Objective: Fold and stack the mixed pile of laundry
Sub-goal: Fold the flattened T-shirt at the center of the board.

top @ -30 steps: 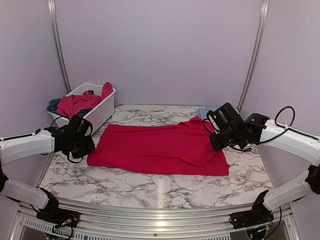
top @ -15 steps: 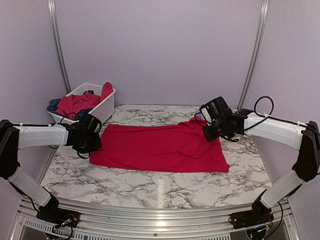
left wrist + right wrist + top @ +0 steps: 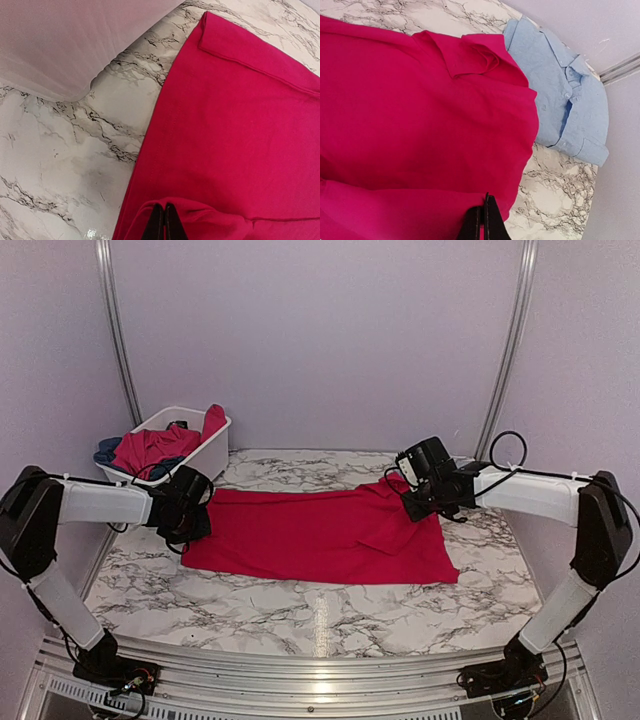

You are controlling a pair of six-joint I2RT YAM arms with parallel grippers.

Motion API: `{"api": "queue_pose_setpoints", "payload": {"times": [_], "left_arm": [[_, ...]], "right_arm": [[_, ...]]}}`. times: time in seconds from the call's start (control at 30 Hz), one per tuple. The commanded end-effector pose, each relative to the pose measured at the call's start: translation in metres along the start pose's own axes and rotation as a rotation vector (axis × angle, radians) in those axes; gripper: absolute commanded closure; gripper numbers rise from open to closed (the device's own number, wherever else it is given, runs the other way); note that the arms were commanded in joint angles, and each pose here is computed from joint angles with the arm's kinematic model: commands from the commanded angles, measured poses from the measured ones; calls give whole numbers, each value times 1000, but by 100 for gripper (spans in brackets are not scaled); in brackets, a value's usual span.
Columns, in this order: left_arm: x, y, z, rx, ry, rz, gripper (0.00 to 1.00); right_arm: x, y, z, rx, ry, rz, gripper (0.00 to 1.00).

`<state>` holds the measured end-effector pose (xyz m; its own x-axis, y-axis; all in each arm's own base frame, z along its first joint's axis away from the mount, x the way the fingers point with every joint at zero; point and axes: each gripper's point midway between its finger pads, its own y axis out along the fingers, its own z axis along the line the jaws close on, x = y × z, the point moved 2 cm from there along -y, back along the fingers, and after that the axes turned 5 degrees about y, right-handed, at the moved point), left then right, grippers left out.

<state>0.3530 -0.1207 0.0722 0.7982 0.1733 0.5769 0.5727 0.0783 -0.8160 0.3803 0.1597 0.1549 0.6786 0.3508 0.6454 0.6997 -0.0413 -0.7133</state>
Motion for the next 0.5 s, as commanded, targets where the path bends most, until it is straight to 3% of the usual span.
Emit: {"api": "queue_pose_setpoints", "payload": {"times": [0.0,0.23,0.3,0.37,0.47], "left_arm": [[3,6,2,11,-1,-19,100],[3,10,-1,-3,9,-16,100],[7,10,-3,-5,18,-27,97],[14,8,-5,-9,27,-40,87],[23,-6,-12,-64,27,-49,64]], "right_arm": [[22,4,1,0,14,-60,100],[14,21,1,-20,0,-17,100],[11,26,1,-21,6,-5,100],[10,29,-2,-4,30,4,98],[13,22,-8,32,94,29,60]]}}
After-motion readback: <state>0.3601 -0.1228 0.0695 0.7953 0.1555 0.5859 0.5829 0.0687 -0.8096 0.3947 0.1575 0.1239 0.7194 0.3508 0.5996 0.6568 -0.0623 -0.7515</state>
